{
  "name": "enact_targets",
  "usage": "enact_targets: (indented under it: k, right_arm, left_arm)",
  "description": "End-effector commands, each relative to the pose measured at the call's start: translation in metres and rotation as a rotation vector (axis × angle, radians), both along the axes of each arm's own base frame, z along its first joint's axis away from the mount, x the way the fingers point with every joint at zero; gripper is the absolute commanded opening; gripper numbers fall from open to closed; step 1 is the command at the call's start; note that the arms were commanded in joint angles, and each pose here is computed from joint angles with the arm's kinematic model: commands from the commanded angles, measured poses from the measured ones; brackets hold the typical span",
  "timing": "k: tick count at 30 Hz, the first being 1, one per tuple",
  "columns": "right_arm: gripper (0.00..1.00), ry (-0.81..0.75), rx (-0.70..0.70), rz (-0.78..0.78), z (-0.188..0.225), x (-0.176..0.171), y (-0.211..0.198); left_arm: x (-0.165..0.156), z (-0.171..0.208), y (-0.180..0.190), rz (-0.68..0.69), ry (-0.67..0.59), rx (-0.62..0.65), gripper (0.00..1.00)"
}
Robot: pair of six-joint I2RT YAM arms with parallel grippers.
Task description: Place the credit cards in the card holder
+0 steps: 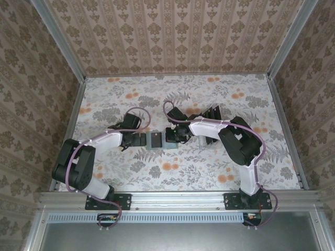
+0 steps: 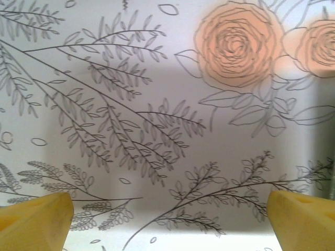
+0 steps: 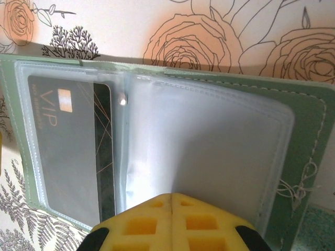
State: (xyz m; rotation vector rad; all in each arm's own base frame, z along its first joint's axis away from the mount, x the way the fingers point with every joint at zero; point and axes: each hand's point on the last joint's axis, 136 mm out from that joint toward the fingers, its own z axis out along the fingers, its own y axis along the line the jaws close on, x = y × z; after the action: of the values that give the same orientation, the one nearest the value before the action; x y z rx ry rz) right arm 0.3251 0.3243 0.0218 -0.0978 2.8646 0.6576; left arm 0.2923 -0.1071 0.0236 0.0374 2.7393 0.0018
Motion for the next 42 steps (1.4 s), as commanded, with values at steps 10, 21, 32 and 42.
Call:
enact_targets:
  k: [10,21,32,42]
  right_arm:
    - [0.04,-0.035,0.004,0.022,0.031,0.003,0.003]
    - [0.03,-0.017,0.014,0.041,0.023,0.008,0.021]
    - [0.03,0.008,0.017,0.052,0.009,0.009,0.031]
    - [0.02,0.031,0.016,0.062,0.0,0.006,0.038]
  left_arm:
    - [0.006,-0.002,-0.006,-0.013,0.007,-0.02,1.0]
    - [0.006,-0.015,-0.007,-0.014,0.031,-0.003,1.0]
    - [0.005,-0.018,-0.009,-0.017,0.035,-0.007,1.0]
    - [0.003,-0.022,-0.009,-0.019,0.043,-0.009,1.0]
